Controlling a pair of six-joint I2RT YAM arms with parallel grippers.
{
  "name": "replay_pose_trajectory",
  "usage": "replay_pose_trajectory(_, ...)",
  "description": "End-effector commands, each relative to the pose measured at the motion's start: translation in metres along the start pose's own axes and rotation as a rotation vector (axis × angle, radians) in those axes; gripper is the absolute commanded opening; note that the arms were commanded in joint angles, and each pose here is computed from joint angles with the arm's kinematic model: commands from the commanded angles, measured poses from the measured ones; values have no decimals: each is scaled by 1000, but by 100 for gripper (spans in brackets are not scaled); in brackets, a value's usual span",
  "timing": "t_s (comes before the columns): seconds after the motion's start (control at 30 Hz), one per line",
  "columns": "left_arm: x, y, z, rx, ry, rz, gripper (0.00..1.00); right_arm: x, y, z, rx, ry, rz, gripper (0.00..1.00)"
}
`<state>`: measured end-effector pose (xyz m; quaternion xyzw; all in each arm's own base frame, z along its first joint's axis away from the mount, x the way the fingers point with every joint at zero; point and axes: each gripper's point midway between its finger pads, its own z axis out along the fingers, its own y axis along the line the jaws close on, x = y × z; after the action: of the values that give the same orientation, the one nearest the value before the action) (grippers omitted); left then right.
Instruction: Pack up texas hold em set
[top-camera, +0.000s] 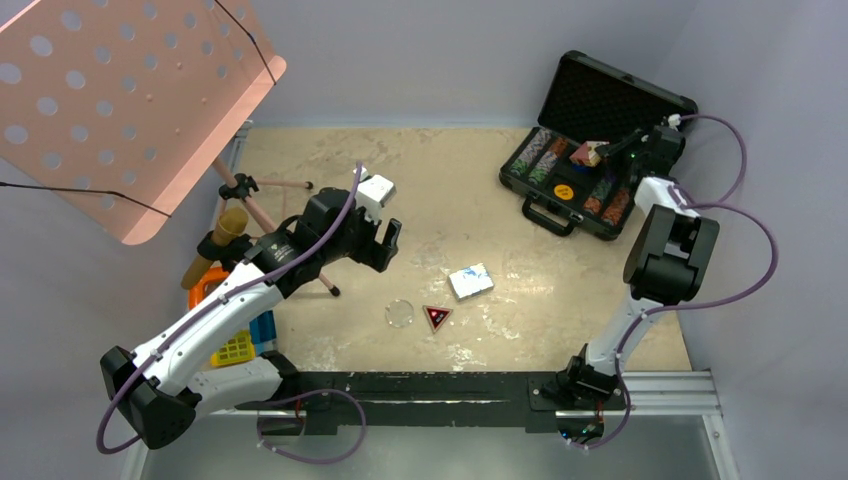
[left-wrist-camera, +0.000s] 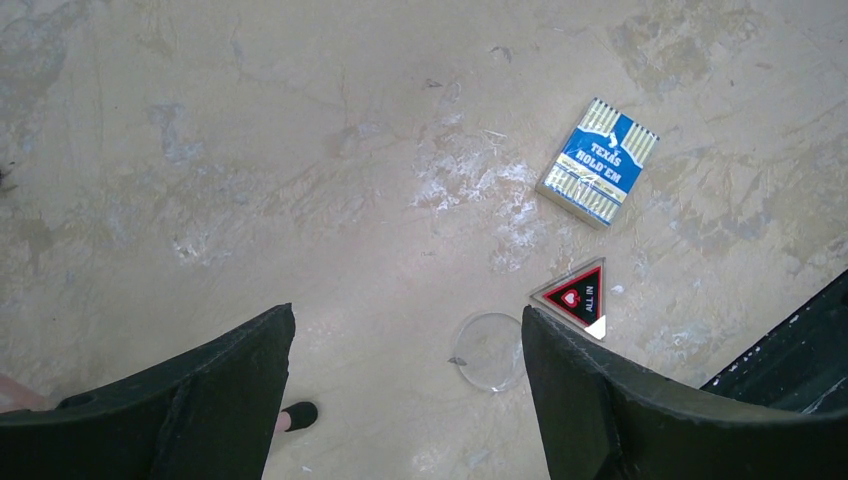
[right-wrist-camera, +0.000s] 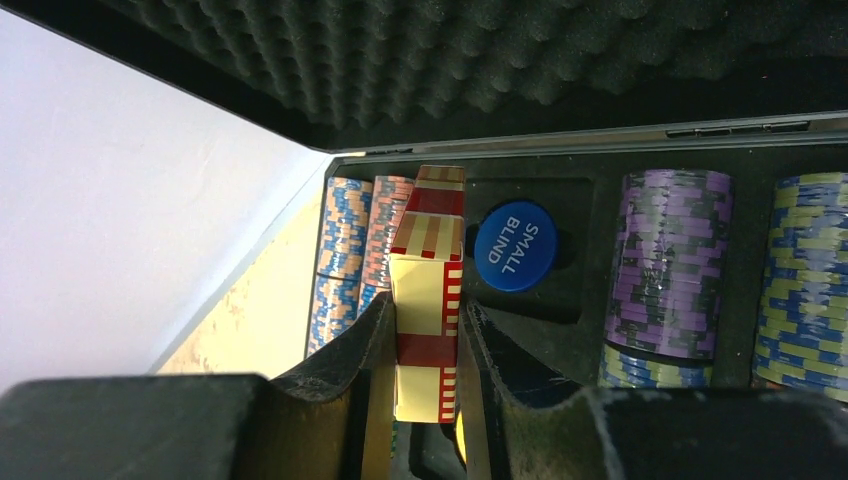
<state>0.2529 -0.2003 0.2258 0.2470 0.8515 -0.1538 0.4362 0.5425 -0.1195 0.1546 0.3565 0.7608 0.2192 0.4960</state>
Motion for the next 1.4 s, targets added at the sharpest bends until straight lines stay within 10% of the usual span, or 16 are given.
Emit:
replay_pose_trajectory(0.0, -18, 2, -7, -13, -48, -14, 87, -31, 27, -8, -49, -61, -10, 0)
replay_pose_trajectory(1.0, -20, 6, -10, -34, -55, -8, 87, 5, 0, 28, 63, 74, -52, 0)
replay_pose_trajectory(1.37, -20, 6, -11, -35, -56, -7, 87, -18, -11, 6, 195, -34, -196, 56)
